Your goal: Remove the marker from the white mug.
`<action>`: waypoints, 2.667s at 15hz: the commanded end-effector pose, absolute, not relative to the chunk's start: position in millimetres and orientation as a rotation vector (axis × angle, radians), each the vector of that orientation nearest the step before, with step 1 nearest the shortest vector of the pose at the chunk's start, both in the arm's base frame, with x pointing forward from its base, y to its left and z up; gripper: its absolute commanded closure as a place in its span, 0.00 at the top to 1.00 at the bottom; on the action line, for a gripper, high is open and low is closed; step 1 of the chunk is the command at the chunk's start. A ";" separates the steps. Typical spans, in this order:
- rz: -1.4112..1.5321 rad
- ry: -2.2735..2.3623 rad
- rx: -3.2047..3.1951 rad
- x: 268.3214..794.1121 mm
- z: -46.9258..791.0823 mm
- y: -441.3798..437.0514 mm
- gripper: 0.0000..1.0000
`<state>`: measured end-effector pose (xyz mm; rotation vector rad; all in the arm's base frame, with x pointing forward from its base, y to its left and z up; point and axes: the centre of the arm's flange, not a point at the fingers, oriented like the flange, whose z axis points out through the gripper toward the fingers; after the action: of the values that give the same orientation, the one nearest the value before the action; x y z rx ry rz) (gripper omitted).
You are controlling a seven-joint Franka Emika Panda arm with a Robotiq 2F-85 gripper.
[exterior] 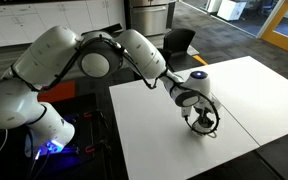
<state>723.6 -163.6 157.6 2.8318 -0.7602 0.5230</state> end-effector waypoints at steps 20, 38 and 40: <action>0.696 -0.621 2.806 730.4 147.9 -165.1 0.05; 1.018 -0.510 2.688 689.9 236.1 -138.5 0.05; 1.105 -0.494 2.673 685.9 249.7 -131.6 0.05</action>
<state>713.5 -145.7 222.9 2.6873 -0.5194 1.0184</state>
